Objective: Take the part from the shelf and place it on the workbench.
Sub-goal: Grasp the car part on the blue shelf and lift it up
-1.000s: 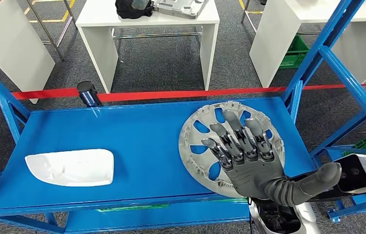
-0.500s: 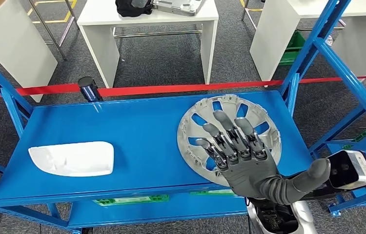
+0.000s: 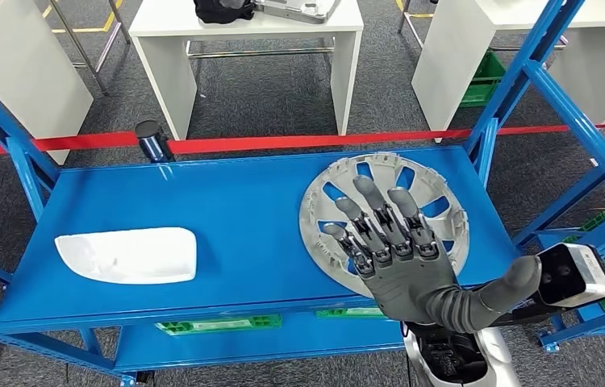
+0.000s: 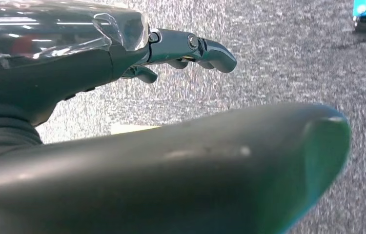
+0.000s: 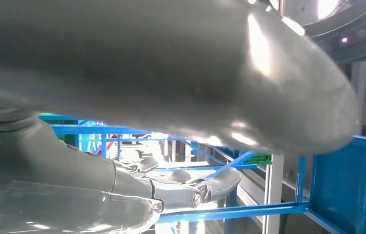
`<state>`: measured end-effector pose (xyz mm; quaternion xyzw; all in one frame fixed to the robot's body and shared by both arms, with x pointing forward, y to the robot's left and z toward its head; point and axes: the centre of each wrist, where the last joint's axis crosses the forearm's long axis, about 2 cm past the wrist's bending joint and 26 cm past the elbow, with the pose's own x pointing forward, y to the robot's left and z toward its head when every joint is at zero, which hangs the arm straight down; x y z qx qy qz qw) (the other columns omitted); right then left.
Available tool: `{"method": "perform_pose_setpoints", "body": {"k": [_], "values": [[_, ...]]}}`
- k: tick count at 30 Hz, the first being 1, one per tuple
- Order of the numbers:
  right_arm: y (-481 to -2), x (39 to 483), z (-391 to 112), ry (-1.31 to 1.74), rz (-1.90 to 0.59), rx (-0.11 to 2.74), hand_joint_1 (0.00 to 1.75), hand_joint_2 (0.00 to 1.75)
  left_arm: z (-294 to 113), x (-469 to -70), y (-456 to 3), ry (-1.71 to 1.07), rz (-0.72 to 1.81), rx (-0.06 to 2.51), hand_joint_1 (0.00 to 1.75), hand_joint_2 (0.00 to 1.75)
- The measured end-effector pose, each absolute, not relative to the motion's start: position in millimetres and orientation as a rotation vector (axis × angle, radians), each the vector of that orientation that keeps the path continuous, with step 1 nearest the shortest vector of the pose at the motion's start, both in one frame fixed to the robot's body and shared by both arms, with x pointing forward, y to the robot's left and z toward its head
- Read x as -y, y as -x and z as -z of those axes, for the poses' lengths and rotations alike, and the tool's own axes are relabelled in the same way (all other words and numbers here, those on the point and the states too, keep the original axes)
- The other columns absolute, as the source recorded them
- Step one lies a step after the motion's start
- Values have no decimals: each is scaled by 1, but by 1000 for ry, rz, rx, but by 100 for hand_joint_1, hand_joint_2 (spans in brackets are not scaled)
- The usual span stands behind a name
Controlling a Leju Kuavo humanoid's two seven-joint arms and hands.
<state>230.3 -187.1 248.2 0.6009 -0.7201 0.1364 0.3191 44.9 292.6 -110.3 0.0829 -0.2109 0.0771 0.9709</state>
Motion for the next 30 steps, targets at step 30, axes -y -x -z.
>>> {"method": "perform_pose_setpoints", "body": {"k": [30], "values": [[-308, 213, -175, -79, -972, 1641, 0, 175, 107, -283, -67, -112, -51, 379, 0, 0]]}}
